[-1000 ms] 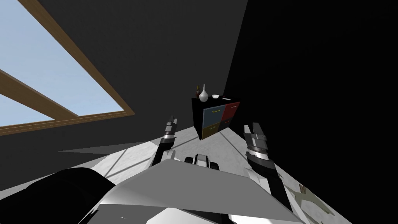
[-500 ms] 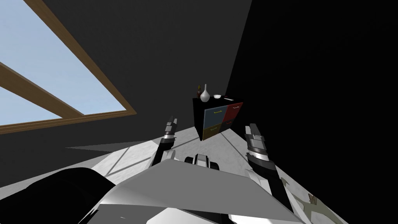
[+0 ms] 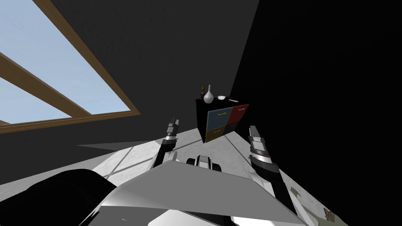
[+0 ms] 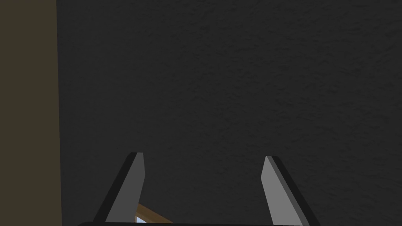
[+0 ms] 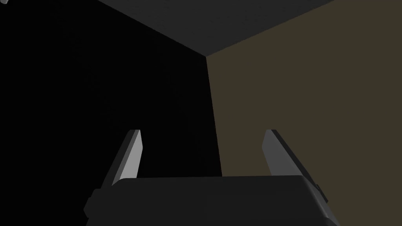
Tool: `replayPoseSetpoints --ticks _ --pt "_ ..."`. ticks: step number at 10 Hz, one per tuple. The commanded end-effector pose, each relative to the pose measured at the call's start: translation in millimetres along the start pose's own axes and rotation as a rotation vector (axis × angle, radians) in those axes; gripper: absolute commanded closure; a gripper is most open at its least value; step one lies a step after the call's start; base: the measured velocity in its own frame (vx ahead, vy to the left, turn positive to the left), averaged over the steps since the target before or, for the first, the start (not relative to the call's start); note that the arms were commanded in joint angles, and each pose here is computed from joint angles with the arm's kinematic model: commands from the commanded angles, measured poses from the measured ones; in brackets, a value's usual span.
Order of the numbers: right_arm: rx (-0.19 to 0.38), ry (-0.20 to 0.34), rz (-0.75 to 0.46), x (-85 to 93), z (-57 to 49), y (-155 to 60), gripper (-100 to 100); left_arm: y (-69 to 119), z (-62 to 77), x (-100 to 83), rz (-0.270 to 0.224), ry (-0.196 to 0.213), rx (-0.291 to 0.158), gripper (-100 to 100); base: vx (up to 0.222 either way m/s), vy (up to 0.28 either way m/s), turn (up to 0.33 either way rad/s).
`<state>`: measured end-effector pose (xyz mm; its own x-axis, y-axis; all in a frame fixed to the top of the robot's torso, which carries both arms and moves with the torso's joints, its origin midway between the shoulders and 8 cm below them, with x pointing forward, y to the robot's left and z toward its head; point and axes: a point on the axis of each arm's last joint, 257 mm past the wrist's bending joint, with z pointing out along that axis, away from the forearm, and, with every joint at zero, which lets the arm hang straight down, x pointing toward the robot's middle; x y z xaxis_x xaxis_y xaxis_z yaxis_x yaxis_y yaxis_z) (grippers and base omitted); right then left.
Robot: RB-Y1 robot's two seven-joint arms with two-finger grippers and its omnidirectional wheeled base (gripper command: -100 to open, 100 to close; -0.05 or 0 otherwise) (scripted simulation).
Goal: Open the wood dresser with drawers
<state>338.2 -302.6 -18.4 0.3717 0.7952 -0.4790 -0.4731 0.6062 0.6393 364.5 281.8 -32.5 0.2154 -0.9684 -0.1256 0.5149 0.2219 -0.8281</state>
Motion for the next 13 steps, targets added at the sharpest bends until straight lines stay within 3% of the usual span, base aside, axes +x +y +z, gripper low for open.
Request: replayPoseSetpoints --ticks 1,13 --pt "0.005 0.009 -0.092 1.1 -3.1 -4 -100 0.0 0.0 0.0 0.0 0.0 0.0 0 0.05 -0.018 0.07" --pt "0.025 0.052 -0.469 5.4 -17.0 -21 -100 0.0 0.0 0.0 0.0 0.0 0.0 0 0.041 -0.011 0.064"
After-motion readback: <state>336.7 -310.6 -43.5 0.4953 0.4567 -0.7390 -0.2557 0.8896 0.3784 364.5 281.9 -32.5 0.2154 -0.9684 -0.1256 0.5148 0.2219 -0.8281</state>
